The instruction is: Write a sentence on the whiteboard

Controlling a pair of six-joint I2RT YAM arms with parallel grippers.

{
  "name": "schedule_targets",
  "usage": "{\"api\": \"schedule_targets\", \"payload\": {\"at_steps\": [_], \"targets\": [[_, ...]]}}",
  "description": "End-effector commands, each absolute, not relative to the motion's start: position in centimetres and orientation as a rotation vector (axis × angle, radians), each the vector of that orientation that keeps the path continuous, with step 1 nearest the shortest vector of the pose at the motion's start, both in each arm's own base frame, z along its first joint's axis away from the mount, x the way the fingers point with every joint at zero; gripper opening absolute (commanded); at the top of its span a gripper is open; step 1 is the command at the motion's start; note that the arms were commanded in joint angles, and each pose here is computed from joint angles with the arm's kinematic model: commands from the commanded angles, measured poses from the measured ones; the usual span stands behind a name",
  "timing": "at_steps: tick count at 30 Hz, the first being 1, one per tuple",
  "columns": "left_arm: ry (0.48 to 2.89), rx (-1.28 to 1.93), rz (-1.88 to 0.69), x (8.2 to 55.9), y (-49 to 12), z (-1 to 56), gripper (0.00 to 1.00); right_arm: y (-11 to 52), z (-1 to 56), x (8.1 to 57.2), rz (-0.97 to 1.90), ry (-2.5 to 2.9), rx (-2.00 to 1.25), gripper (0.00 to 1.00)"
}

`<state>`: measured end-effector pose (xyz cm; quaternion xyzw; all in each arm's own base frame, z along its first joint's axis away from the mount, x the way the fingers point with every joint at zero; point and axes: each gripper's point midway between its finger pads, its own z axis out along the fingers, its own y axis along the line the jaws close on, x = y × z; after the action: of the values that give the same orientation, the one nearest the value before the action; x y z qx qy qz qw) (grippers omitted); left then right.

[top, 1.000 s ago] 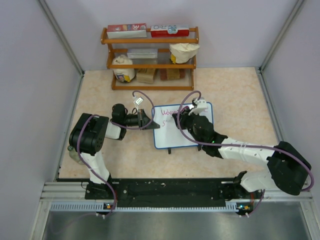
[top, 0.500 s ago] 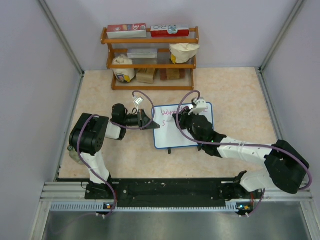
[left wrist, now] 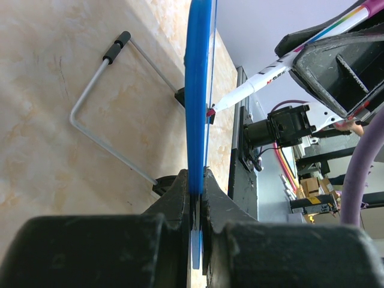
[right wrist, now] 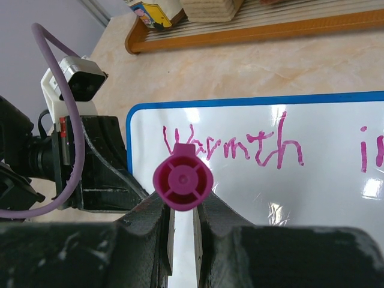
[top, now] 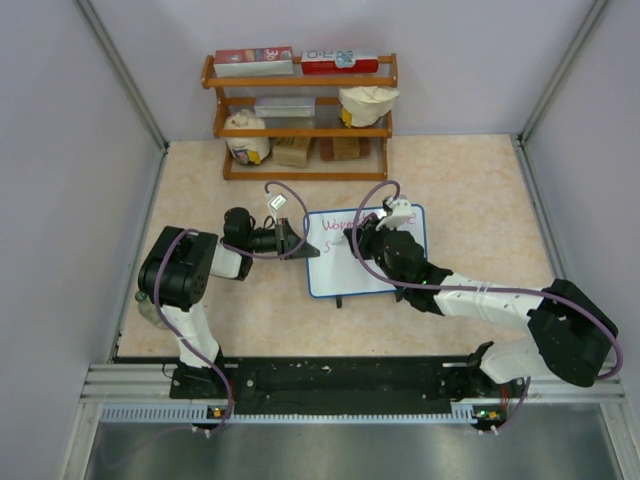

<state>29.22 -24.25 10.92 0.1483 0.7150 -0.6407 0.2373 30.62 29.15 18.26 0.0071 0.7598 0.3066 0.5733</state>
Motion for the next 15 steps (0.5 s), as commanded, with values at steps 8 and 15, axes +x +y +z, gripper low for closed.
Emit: {"api": "schedule_targets", "payload": {"at_steps": [8, 15], "targets": [[1.939, 0.411, -1.748, 29.7, -24.3, 11.3, 0.00, 28.5, 17.8, 30.2, 0.729, 1.792, 0.015, 0.00], [1.940, 0.410, -1.748, 29.6, -24.3, 11.3, 0.00, 27.9, 17.4, 29.9, 0.713, 1.802, 0.024, 0.00]]}}
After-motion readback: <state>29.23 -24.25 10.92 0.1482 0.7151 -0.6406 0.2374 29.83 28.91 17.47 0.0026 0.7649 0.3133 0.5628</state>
